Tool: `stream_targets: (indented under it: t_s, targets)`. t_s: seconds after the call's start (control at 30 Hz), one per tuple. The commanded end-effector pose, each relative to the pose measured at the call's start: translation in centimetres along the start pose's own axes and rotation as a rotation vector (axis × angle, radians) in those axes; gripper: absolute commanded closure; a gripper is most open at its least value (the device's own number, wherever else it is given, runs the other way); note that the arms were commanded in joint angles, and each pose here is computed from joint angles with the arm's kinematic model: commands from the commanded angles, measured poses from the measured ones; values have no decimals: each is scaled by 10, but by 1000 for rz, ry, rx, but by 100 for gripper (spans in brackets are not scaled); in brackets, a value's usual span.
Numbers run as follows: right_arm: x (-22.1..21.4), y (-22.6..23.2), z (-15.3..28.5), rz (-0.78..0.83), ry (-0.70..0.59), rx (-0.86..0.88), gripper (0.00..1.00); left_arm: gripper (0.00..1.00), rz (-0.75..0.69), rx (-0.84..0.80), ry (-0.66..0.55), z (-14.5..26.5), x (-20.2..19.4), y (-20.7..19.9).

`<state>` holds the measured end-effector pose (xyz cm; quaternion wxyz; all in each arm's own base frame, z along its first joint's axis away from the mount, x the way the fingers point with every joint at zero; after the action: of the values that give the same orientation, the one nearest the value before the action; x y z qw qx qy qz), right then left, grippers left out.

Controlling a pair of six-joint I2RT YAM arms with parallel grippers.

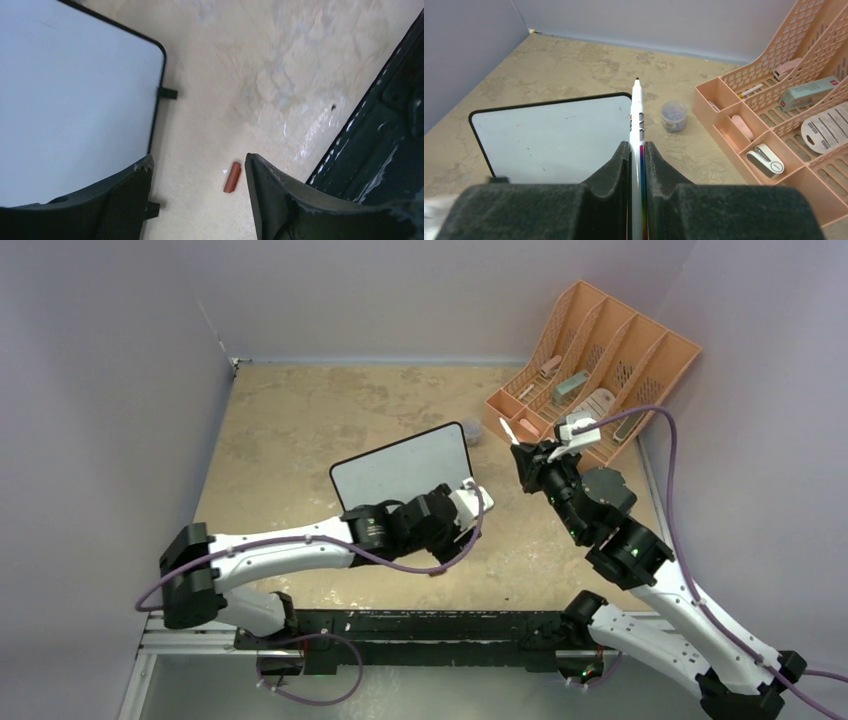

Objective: Write a sentence on the whiteboard
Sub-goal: Place the pen cap at the center of the board.

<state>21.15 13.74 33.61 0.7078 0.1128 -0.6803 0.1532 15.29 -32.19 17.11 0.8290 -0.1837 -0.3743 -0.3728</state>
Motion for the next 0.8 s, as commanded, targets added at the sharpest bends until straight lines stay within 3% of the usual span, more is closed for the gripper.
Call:
stream_targets:
  t_s: [0.0,0.37,0.57,0.77]
  targets:
    - [32,1,-7,-23,-87,-6,100,35,65,57,-183,39,56,25]
    - [42,11,-30,31,-71,15,100,33,310,97,-419,121,103,129]
    - [45,18,-37,34,-65,50,100,32,430,72,-468,143,102,181]
    - [48,29,-41,35,-59,114,100,33,608,-38,-510,165,76,231]
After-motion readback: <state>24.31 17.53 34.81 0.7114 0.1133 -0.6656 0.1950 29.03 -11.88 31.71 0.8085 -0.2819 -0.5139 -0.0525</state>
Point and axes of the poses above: each gripper's point midway between its finger pads, its own z axis back along the fingers, its own y axis along the line the jaws close on, x = y × z, the point moved 4 cm from there along z, back along the fingers, and after that the axes turned 10 degrees about z, right-handed, at the moved point
